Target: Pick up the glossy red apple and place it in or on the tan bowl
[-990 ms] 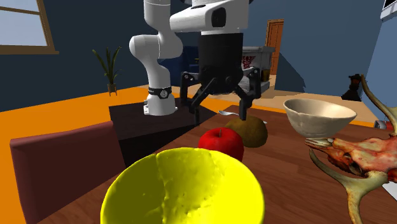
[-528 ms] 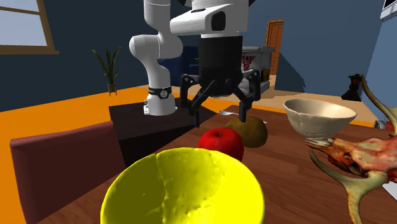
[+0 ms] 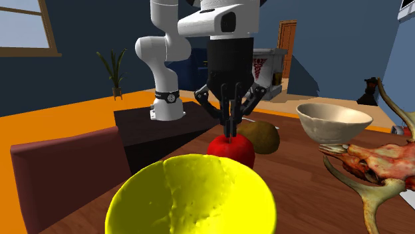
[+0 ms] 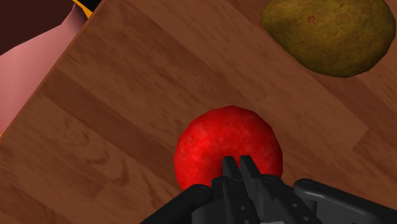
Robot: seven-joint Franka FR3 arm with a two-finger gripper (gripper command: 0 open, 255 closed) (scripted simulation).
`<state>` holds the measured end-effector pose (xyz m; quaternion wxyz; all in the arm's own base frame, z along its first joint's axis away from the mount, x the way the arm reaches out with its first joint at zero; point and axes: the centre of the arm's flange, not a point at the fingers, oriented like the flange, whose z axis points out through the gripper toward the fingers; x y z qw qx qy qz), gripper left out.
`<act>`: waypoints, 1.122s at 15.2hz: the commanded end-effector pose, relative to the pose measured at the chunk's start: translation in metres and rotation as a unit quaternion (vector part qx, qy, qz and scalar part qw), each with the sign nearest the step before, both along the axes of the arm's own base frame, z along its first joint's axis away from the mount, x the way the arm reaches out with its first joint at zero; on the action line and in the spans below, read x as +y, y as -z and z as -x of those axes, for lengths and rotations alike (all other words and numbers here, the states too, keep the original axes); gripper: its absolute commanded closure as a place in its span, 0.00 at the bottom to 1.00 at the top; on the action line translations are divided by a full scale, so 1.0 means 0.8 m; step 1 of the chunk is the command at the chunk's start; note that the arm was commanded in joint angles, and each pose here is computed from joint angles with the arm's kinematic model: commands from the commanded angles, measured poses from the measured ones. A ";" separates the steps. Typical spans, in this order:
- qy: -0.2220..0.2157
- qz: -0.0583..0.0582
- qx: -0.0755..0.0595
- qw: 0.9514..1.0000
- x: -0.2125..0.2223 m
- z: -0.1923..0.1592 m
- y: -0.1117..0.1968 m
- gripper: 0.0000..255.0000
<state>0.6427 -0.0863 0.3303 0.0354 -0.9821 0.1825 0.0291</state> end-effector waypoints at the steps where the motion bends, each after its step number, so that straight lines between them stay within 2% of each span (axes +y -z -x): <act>1: 0.000 0.000 0.000 1.000 0.000 0.000 0.000 1.00; 17: 0.000 0.000 0.000 1.000 0.000 0.000 -0.099 1.00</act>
